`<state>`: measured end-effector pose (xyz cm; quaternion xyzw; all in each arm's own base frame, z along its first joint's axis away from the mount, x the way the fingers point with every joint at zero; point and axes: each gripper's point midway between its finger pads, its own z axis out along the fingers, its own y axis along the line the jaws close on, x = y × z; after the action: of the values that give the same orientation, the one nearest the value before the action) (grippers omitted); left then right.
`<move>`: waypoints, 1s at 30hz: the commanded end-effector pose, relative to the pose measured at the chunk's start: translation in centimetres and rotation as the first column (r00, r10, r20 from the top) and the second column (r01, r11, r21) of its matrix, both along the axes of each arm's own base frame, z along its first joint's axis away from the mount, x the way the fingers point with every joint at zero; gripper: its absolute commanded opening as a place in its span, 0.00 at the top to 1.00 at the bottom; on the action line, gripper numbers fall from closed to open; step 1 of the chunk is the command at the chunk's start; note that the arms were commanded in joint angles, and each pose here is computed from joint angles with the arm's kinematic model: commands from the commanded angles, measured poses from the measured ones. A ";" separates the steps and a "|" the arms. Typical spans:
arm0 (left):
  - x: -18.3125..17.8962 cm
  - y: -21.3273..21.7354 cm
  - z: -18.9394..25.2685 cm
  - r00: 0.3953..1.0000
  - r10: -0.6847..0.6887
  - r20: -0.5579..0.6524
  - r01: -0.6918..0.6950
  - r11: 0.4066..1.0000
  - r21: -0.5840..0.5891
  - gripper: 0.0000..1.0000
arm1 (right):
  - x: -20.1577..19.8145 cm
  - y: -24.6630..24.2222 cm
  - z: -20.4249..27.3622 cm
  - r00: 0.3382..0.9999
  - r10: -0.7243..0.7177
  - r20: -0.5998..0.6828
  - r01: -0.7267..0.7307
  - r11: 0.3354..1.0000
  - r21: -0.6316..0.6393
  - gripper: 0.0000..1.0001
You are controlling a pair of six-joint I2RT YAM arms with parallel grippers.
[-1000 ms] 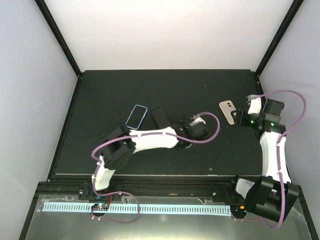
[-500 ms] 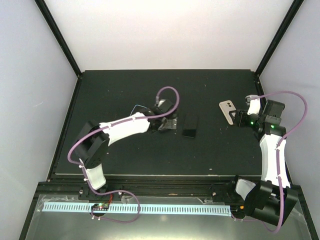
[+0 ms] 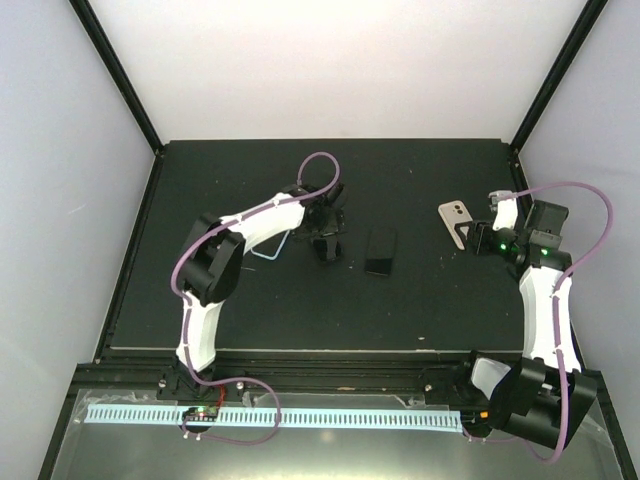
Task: Take the phone out of the phone case
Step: Pick up the phone at the center of the board.
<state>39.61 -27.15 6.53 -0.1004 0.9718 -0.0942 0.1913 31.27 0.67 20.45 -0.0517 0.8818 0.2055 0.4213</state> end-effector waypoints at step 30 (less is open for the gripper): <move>2.5 1.3 -4.1 0.914 0.256 -0.315 -0.250 0.966 0.061 0.06 | 0.3 0.2 -1.1 0.998 0.037 -0.044 -0.036 0.999 0.028 0.40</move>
<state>42.29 -25.97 2.95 -0.2124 0.9740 -0.0421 0.0672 31.34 0.97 18.82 -0.0514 0.8903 0.2244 0.3929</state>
